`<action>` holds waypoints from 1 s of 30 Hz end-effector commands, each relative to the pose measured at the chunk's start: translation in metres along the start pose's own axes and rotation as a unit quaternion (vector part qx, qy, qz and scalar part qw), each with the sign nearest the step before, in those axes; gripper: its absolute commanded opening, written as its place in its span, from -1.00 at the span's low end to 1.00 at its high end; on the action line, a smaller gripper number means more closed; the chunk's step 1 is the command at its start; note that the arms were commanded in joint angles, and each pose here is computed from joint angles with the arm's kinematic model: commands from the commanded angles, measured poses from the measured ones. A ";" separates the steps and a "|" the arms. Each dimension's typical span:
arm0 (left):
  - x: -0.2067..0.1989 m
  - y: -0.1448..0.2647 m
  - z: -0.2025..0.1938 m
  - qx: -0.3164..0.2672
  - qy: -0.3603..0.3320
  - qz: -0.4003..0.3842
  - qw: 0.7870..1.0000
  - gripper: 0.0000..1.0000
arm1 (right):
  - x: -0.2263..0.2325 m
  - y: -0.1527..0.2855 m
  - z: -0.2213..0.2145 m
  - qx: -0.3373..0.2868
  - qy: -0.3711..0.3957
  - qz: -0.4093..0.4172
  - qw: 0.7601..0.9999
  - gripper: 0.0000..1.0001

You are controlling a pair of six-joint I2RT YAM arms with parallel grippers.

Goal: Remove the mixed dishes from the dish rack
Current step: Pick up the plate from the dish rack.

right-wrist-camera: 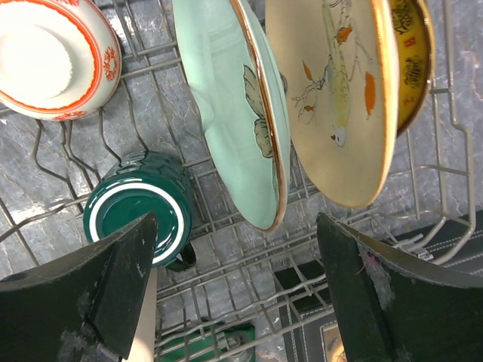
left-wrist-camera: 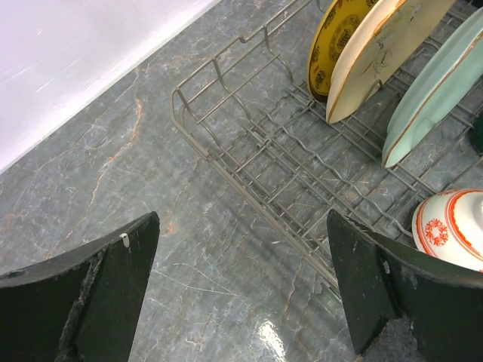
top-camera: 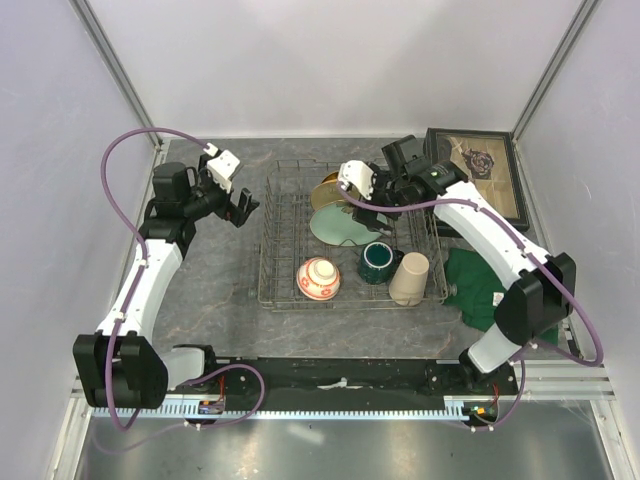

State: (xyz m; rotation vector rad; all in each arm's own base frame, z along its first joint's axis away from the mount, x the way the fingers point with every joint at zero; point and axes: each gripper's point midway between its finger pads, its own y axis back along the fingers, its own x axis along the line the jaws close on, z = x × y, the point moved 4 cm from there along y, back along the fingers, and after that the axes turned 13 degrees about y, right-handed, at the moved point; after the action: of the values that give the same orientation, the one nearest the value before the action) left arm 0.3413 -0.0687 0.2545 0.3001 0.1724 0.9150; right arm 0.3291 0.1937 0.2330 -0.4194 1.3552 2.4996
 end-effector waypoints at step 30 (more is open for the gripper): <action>0.006 -0.006 -0.002 -0.010 -0.051 -0.003 0.999 0.94 | -0.023 -0.070 0.003 0.020 0.071 0.001 0.997 0.15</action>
State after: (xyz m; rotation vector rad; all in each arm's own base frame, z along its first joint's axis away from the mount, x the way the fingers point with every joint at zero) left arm 0.3429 -0.0672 0.2507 0.3221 0.1322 0.9078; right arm 0.3632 0.2215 0.1720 -0.4992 1.5110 2.4962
